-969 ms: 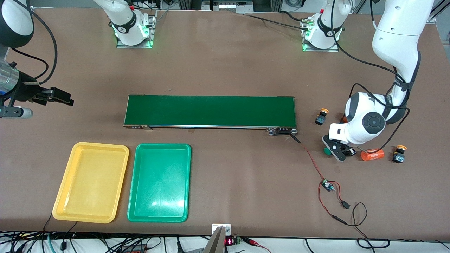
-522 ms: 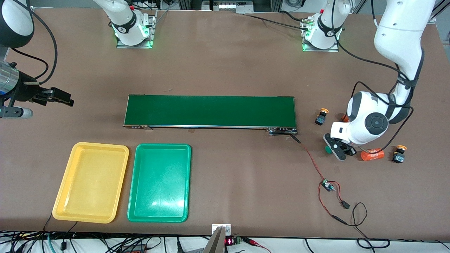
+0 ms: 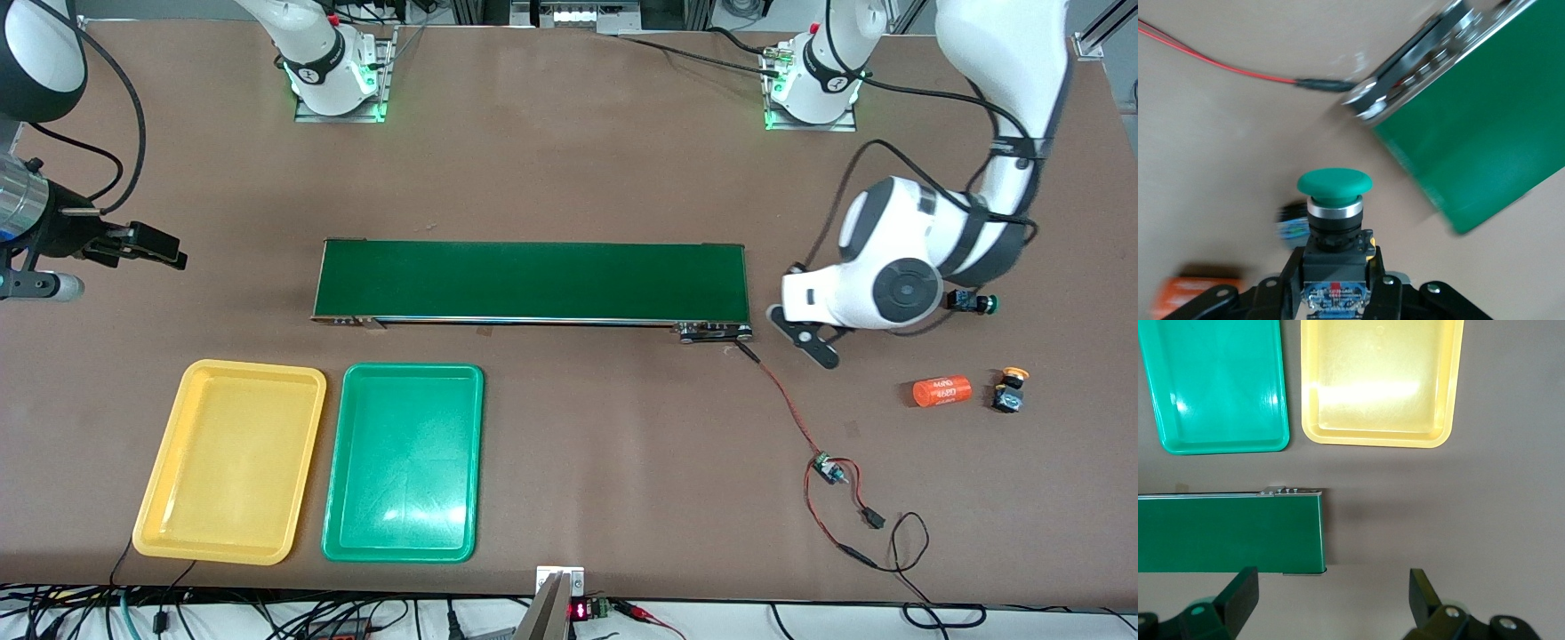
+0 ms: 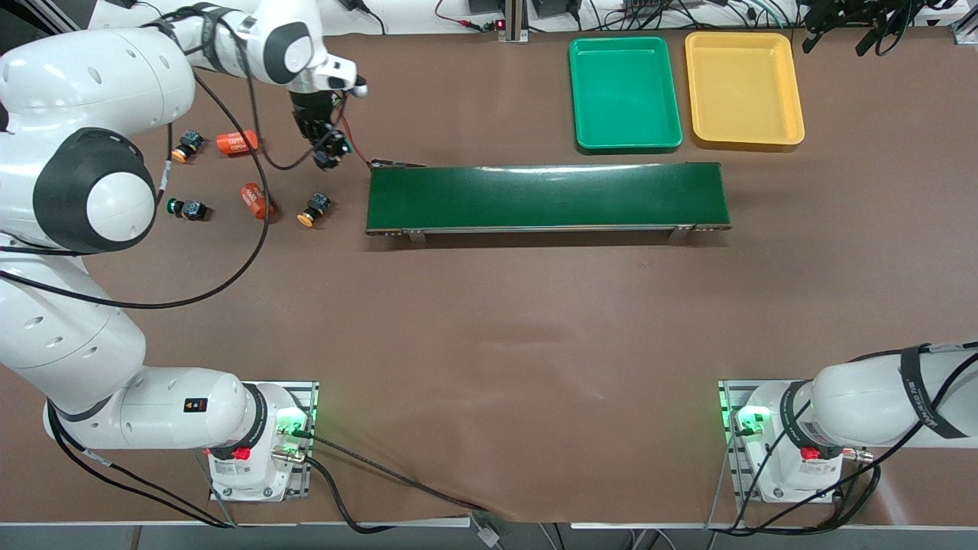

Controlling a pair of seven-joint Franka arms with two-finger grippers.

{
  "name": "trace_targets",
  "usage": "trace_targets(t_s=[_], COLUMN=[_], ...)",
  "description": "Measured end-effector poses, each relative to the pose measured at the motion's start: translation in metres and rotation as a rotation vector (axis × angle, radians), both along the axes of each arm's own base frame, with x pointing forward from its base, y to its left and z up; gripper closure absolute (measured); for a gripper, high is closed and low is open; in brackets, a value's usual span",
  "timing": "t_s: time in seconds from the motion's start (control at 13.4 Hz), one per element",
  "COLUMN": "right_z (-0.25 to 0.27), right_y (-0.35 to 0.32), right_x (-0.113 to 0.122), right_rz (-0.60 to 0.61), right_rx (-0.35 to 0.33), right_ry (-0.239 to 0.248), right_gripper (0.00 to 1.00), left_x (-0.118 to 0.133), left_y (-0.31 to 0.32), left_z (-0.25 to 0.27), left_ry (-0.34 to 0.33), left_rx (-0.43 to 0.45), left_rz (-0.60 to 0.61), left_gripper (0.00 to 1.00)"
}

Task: Sort buttons by color to trays
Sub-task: 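Carry the green button with the left gripper onto the conveyor belt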

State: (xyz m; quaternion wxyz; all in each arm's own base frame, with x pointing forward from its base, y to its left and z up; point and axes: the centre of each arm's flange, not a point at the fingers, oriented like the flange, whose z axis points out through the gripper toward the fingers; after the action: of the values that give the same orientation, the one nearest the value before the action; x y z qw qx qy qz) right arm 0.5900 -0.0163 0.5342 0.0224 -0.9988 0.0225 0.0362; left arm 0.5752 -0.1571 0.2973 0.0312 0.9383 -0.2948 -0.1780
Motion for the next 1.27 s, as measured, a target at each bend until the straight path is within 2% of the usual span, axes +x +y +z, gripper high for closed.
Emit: trace_targets(t_s=[0.15, 0.45, 0.6, 0.89, 0.97, 1.27], right_z=[0.000, 0.000, 0.000, 0.000, 0.000, 0.000], right_y=[0.000, 0.000, 0.000, 0.000, 0.000, 0.000], right_x=[0.000, 0.000, 0.000, 0.000, 0.000, 0.001], right_rz=[0.000, 0.000, 0.000, 0.000, 0.000, 0.000], right_rx=[0.000, 0.000, 0.000, 0.000, 0.000, 0.000], right_ry=[0.000, 0.000, 0.000, 0.000, 0.001, -0.003], right_gripper=[0.00, 0.00, 0.00, 0.00, 0.00, 0.00], left_x=[-0.011, -0.037, -0.051, -0.068, -0.068, -0.054], left_y=[-0.030, -0.086, -0.105, -0.108, -0.108, -0.100], left_z=[0.000, 0.000, -0.010, -0.043, -0.044, -0.019], left_ry=[0.017, 0.028, 0.006, -0.034, -0.034, -0.026], left_rx=[0.024, 0.128, 0.138, 0.106, 0.106, 0.122], left_rz=[0.154, 0.408, 0.466, 0.485, 0.487, 0.497], left_gripper=[0.59, 0.59, 0.59, 0.59, 0.53, 0.13])
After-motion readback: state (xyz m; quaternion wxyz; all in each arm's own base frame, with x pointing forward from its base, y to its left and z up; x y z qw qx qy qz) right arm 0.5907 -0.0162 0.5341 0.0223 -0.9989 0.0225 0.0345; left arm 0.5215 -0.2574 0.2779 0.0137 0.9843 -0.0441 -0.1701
